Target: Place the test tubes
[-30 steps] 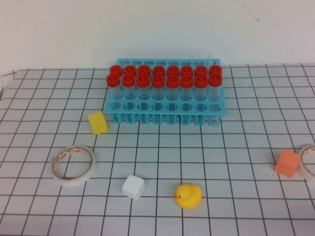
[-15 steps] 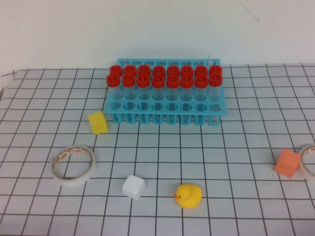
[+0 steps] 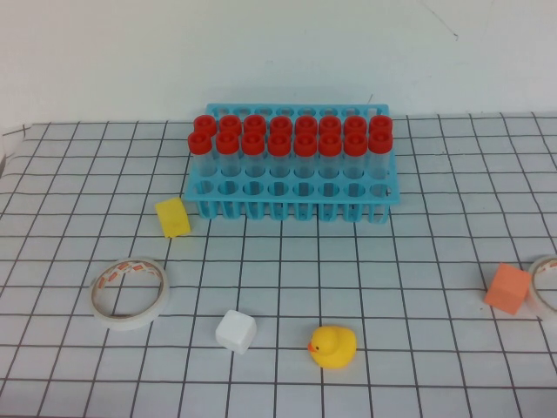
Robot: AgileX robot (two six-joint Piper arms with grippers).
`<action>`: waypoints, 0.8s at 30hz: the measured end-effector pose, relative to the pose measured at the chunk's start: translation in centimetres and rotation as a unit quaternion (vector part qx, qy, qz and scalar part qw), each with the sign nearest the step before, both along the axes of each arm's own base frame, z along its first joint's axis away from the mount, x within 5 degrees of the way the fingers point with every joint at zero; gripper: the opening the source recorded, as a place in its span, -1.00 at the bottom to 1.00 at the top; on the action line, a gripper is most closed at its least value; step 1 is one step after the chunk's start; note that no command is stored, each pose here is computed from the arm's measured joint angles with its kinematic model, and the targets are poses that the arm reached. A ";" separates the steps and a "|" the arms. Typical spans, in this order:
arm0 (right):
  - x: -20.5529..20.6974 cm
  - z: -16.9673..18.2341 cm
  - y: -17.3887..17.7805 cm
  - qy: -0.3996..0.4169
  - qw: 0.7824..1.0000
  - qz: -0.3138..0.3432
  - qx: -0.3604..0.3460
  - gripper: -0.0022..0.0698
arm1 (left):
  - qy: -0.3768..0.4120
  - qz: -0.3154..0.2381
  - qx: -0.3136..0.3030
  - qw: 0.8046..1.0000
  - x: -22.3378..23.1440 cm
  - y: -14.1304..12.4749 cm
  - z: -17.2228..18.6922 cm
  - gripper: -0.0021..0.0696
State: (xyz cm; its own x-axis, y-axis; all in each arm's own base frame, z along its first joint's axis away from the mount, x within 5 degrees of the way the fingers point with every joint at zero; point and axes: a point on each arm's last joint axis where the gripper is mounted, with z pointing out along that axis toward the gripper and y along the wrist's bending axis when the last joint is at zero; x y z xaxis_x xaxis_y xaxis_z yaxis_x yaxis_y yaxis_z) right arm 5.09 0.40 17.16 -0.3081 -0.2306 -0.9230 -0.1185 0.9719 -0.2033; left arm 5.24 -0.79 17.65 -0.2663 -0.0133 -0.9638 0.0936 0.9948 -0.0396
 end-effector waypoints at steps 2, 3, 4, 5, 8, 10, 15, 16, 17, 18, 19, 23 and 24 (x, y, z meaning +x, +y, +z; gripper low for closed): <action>0.0 0.0 0.0 0.000 1.000 0.000 0.000 -0.94 | 0.000 0.000 0.000 1.000 0.0 0.0 0.0 -0.95; 0.0 0.0 0.0 0.000 1.000 0.000 0.000 -0.94 | 0.000 0.000 0.000 1.000 0.0 0.0 0.0 -0.95; 0.0 0.0 0.0 0.000 1.000 0.000 0.001 -0.94 | 0.000 0.000 0.000 1.000 0.0 0.0 0.0 -0.95; 0.0 0.0 0.0 0.000 1.000 0.000 0.001 -0.94 | 0.000 0.000 0.000 1.000 0.0 0.0 0.0 -0.95; 0.0 0.0 0.0 0.000 1.000 0.000 0.001 -0.94 | 0.000 0.000 0.000 1.000 0.0 0.0 0.0 -0.95; 0.0 0.0 0.0 0.000 1.000 0.000 0.001 -0.94 | 0.000 0.000 0.000 1.000 0.0 0.0 0.0 -0.95; 0.0 0.0 -0.2 -0.003 0.999 -0.003 -0.032 -0.94 | 0.000 0.000 0.000 1.000 0.0 0.0 0.0 -0.95; 0.0 0.0 -0.3 -0.003 0.999 -0.004 -0.036 -0.94 | 0.000 0.000 0.000 1.000 0.0 0.0 0.0 -0.95; 0.0 0.0 -0.3 -0.003 0.999 -0.004 -0.042 -0.94 | 0.000 0.000 0.000 1.000 0.0 0.0 0.0 -0.95; 0.0 0.0 -0.3 -0.004 0.999 -0.004 -0.042 -0.94 | 0.000 0.000 0.000 1.000 0.0 0.0 0.0 -0.95; 0.0 0.0 -0.3 -0.004 0.999 -0.004 -0.042 -0.94 | 0.000 0.000 0.000 1.000 0.0 0.0 0.0 -0.95; 0.0 0.0 -0.3 -0.004 0.999 -0.004 -0.042 -0.94 | 0.000 0.000 0.000 1.000 0.0 0.0 0.0 -0.95; 0.0 0.0 -0.3 -0.004 0.999 -0.004 -0.042 -0.94 | 0.000 0.000 0.000 1.000 0.0 0.0 0.0 -0.95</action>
State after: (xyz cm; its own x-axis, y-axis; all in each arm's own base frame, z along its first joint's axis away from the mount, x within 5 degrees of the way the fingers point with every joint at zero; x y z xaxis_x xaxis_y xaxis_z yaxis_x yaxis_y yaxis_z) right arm 5.11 0.09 17.19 -0.3036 -0.3043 -0.9029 -0.1087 0.9525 -0.2845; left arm 5.24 -0.79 17.65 -0.2663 -0.0133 -0.9638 0.0936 0.9948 -0.0396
